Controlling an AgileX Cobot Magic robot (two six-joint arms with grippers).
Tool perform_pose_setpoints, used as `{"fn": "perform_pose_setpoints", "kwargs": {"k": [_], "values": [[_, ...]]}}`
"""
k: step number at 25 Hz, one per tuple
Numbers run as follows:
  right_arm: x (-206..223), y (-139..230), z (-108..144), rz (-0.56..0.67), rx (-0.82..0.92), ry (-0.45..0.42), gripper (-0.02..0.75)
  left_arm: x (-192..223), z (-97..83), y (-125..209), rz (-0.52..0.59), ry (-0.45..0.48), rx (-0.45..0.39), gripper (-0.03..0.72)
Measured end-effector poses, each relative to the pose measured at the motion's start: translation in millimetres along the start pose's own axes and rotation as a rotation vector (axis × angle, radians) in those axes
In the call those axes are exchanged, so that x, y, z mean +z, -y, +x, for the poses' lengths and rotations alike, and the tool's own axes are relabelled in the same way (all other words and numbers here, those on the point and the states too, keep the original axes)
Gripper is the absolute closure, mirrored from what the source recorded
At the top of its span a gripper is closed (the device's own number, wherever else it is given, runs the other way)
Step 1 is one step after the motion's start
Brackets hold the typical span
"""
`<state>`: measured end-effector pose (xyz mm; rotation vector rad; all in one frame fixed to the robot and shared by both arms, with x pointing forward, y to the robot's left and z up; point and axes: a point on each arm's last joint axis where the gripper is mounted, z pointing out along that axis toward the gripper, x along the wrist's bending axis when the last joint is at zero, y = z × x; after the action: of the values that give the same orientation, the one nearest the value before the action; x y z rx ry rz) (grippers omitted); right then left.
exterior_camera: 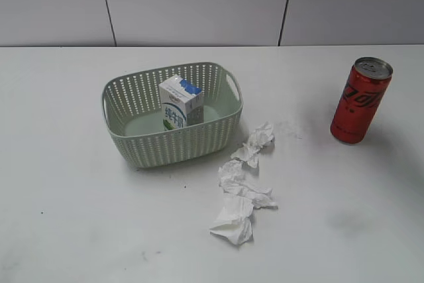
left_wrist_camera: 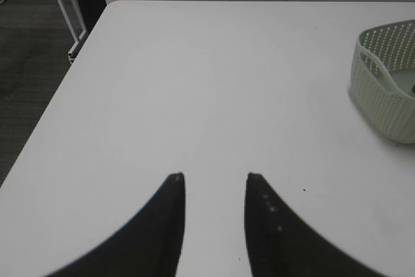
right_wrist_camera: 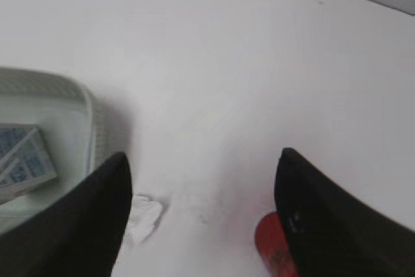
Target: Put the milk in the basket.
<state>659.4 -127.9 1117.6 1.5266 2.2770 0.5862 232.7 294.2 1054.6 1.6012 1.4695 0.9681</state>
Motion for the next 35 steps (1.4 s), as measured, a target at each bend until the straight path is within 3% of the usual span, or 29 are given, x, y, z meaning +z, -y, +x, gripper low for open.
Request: {"fn": "perform_pose_setpoints", "kwargs": {"k": [6, 12, 15, 19, 25, 35], "values": [[-35.7, 26.9, -83.3, 0.01, 0.138, 0.101, 0.202, 0.0, 0.0, 0.0, 0.0, 0.0, 0.0, 0.455], [-49.2, 99.4, -132.1, 0.168, 0.251, 0.157, 0.202, 0.0, 0.0, 0.0, 0.0, 0.0, 0.0, 0.455], [-62.4, 138.6, -126.3, 0.185, 0.28, 0.151, 0.202, 0.0, 0.0, 0.0, 0.0, 0.0, 0.0, 0.455], [-80.7, 189.3, -102.9, 0.138, 0.292, 0.133, 0.202, 0.0, 0.0, 0.0, 0.0, 0.0, 0.0, 0.455], [-91.6, 269.0, -71.1, 0.167, 0.297, 0.119, 0.202, 0.0, 0.0, 0.0, 0.0, 0.0, 0.0, 0.455], [-111.5, 347.7, -39.2, 0.027, 0.288, 0.149, 0.202, 0.0, 0.0, 0.0, 0.0, 0.0, 0.0, 0.455]]}}
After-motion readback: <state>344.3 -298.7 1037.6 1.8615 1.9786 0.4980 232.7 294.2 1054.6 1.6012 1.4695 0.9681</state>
